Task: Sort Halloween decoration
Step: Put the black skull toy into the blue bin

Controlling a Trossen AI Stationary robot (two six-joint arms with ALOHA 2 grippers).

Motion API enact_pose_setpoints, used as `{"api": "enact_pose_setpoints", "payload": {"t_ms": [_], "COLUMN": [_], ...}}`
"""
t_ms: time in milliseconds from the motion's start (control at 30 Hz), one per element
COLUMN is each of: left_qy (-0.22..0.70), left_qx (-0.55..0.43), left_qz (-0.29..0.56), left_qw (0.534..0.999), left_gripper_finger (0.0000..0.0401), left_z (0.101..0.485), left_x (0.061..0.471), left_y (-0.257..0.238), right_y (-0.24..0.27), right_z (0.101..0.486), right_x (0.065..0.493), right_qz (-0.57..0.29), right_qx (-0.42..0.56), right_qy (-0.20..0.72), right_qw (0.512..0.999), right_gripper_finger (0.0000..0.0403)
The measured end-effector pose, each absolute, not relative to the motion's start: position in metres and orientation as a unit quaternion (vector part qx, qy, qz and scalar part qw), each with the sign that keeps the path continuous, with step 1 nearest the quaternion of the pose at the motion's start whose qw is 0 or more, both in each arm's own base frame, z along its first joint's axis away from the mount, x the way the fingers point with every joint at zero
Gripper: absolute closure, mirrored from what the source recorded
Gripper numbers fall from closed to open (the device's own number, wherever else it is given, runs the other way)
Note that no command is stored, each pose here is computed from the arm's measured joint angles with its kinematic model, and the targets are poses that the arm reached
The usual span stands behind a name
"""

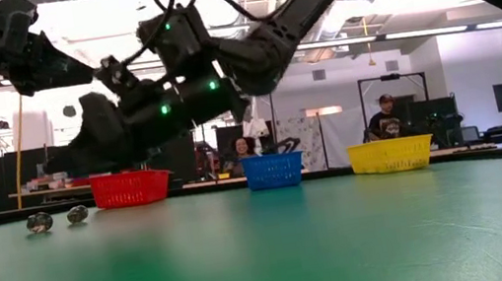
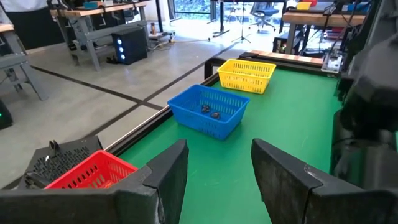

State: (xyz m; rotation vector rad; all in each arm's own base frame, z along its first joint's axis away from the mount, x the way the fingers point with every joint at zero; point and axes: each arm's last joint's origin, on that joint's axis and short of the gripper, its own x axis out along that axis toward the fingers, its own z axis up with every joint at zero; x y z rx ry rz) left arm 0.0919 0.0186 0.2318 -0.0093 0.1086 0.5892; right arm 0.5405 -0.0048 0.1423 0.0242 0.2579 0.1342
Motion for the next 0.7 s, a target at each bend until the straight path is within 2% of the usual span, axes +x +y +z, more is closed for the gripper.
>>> {"api": "enact_pose_setpoints", "payload": {"t_ms": [200,400,700], "left_qy": [0.048,0.041,0.044], "left_qx": [-0.008,-0.013,-0.01], "left_qz": [0.29,0.29,0.289], "left_qw": [0.956,0.956,0.956], "left_gripper_finger": [0.0232,0.0232,0.0232], "left_z": [0.233,0.234,0.233], "left_x": [0.092,0.092,0.092], "left_y": [0.019,0.019,0.019], "right_y": [-0.006,-0.004,-0.007], "right_z": [0.137,0.107,0.105], "right_x": [0.541,0.544,0.544], "right_qz": [0.058,0.048,0.022], "right_qx": [0.004,0.012,0.032], "right_qy": [0.105,0.121,0.137], "right_qw": [0.993,0.991,0.99], "right_gripper_finger": [0.0147,0.0147,0.0147]}}
